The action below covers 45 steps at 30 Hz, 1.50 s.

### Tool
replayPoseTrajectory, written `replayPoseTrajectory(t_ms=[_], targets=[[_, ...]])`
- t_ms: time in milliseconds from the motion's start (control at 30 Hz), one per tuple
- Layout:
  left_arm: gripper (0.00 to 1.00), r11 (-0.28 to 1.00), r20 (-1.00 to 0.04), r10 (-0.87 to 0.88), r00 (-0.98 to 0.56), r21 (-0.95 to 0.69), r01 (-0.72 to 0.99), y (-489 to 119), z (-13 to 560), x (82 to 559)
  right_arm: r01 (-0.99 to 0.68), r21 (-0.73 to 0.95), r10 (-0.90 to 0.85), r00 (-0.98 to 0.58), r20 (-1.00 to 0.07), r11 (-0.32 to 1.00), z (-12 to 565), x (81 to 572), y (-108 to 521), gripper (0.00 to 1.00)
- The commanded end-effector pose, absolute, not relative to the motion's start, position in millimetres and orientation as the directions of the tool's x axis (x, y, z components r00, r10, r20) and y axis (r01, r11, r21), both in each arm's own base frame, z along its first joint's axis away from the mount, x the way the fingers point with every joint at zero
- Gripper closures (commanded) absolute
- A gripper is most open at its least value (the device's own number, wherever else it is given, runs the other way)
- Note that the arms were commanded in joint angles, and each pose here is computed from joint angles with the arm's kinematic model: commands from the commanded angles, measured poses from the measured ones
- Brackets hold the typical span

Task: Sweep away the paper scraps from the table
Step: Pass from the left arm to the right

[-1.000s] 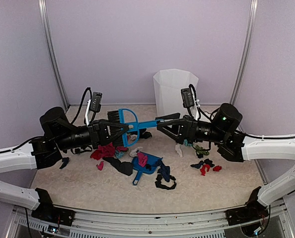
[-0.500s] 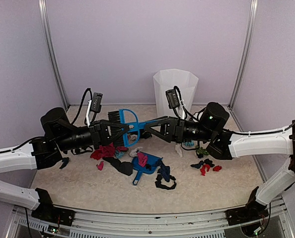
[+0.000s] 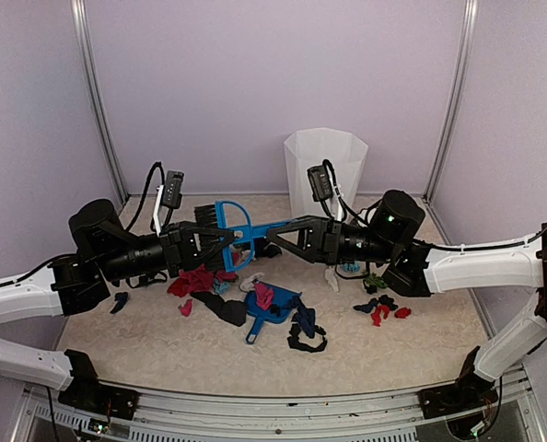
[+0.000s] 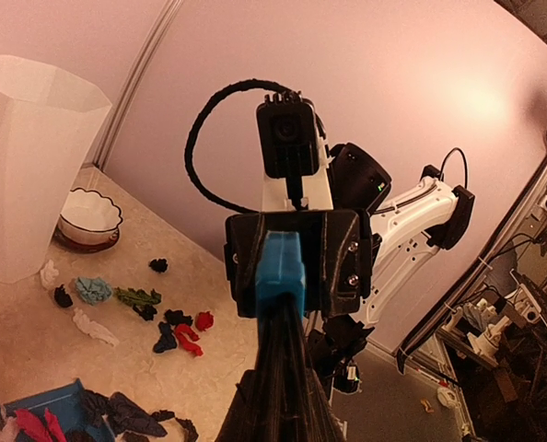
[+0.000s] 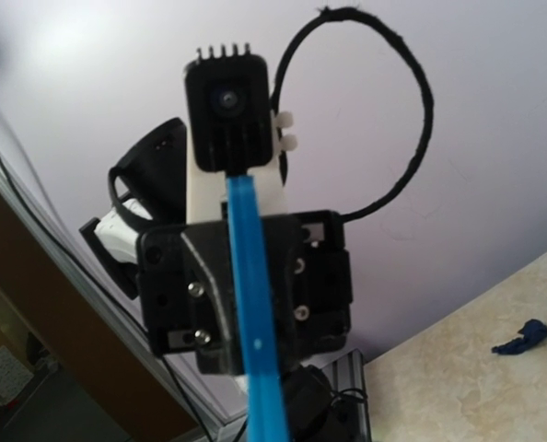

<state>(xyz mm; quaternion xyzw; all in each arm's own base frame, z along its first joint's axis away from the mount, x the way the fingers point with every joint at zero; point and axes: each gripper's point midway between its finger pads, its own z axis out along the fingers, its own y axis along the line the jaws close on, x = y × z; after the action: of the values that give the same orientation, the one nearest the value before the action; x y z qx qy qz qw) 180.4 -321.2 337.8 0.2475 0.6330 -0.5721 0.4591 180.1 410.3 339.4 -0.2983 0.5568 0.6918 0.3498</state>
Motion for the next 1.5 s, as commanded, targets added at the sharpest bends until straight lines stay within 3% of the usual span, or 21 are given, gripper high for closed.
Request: replayPoseTrajectory(t_ms=[0,933,1033,1100,1300,1333,1367,1400,1467], targets=[[1.0,0.204,-0.875,-0.224,-0.429,-0.472,0.858,-319,352,173,-0.835,0.534,0.191,-0.551,-0.813,-0.134,354,180,410,0.64],[1.0,0.212,-0.878,-0.213,-0.43,-0.471,0.857,-323,347,177,-0.82,0.542,0.164,-0.569,-0.806,-0.183,354,177,416,0.78],[1.0,0.211,-0.877,-0.212,-0.431,-0.472,0.856,-323,346,177,-0.815,0.547,0.157,-0.576,-0.802,-0.19,352,176,417,0.84],[1.0,0.209,-0.877,-0.211,-0.432,-0.472,0.856,-324,346,177,-0.816,0.544,0.158,-0.574,-0.804,-0.197,353,175,417,1.0],[0.99,0.228,-0.874,-0.21,-0.438,-0.479,0.847,-324,343,181,-0.824,0.532,0.176,-0.563,-0.807,-0.195,361,172,411,1.0],[0.93,0.233,-0.873,-0.212,-0.439,-0.481,0.845,-323,342,181,-0.826,0.531,0.179,-0.561,-0.808,-0.19,362,172,409,1.0],[0.8,0.239,-0.872,-0.214,-0.441,-0.484,0.842,-323,342,182,-0.828,0.53,0.184,-0.558,-0.809,-0.183,363,172,407,1.0],[0.64,0.248,-0.869,-0.216,-0.444,-0.489,0.836,-322,341,184,-0.83,0.529,0.187,-0.556,-0.81,-0.176,364,171,405,1.0],[0.21,0.26,-0.866,-0.219,-0.45,-0.496,0.829,-321,339,186,-0.838,0.525,0.189,-0.546,-0.816,-0.148,363,171,400,1.0]])
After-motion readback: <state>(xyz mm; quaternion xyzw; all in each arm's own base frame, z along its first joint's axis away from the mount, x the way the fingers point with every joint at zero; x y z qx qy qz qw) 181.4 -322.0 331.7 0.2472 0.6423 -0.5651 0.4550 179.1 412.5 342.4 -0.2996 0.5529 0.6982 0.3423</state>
